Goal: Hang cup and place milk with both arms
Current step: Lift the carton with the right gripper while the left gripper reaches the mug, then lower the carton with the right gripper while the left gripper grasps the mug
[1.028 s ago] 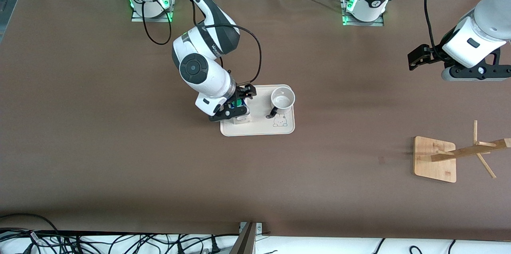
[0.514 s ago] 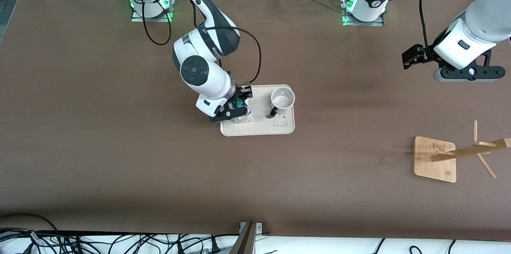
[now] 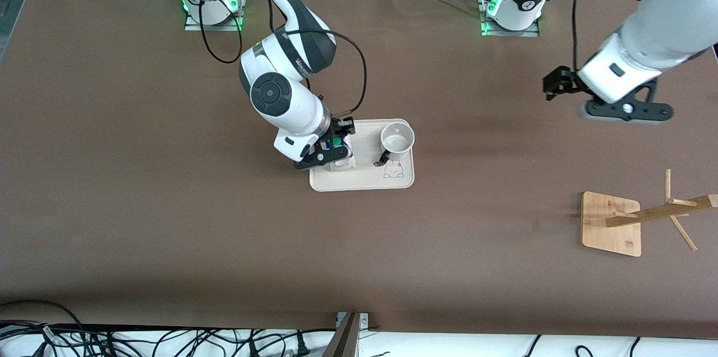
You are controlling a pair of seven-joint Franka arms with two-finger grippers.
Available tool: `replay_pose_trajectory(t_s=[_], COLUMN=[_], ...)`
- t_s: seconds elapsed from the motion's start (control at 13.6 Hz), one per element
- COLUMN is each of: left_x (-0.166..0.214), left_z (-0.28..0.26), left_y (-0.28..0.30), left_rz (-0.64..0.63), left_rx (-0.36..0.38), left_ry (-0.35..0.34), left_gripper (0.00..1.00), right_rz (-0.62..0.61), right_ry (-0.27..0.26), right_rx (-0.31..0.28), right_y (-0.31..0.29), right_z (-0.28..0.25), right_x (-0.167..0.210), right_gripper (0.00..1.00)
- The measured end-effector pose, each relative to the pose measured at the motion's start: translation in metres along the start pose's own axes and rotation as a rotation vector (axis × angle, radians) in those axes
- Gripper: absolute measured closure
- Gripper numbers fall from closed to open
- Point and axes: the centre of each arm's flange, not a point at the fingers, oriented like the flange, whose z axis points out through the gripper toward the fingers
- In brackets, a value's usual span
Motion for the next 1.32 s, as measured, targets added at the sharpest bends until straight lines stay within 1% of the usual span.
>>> replay_pose_trajectory(t_s=[0.22, 0.37, 0.44, 0.51, 0.59, 0.73, 0.81, 0.95, 1.17, 1.32], left_x=[0.007, 0.015, 0.018, 0.023, 0.031, 0.048, 0.055, 0.063, 0.065, 0.056], left_z=[0.020, 0.037, 0.046, 0.057, 0.069, 0.100, 0.118, 0.150, 0.193, 0.216], left_y=[0.053, 0.095, 0.111, 0.124, 0.134, 0.149, 0.161, 0.196, 0.246, 0.273], left_rz=[0.108, 0.180, 0.212, 0.252, 0.293, 0.400, 0.452, 0.528, 0.596, 0.656], left_rx=[0.008, 0.009, 0.009, -0.004, -0.034, -0.076, -0.090, -0.116, -0.138, -0.113], left_ry=[-0.015, 0.003, 0.004, 0.005, 0.011, 0.017, 0.018, 0.044, 0.074, 0.050], left_gripper=[0.00, 0.00, 0.00, 0.00, 0.00, 0.00, 0.00, 0.00, 0.00, 0.00], right_rz=[0.013, 0.057, 0.083, 0.113, 0.145, 0.183, 0.185, 0.175, 0.182, 0.215], right_ry=[-0.009, -0.015, -0.006, 0.003, 0.009, 0.010, -0.002, -0.048, -0.112, -0.152], right_rx=[-0.012, -0.034, -0.041, -0.048, -0.056, -0.078, -0.092, -0.109, -0.095, -0.082], right_y=[0.012, 0.048, 0.068, 0.087, 0.108, 0.155, 0.182, 0.236, 0.309, 0.342], right_z=[-0.057, -0.113, -0.144, -0.173, -0.195, -0.221, -0.228, -0.239, -0.250, -0.247], right_x=[-0.010, -0.015, -0.018, -0.021, -0.023, -0.024, -0.025, -0.031, -0.044, -0.050], right_gripper=[0.69, 0.69, 0.69, 0.69, 0.69, 0.69, 0.69, 0.69, 0.69, 0.69])
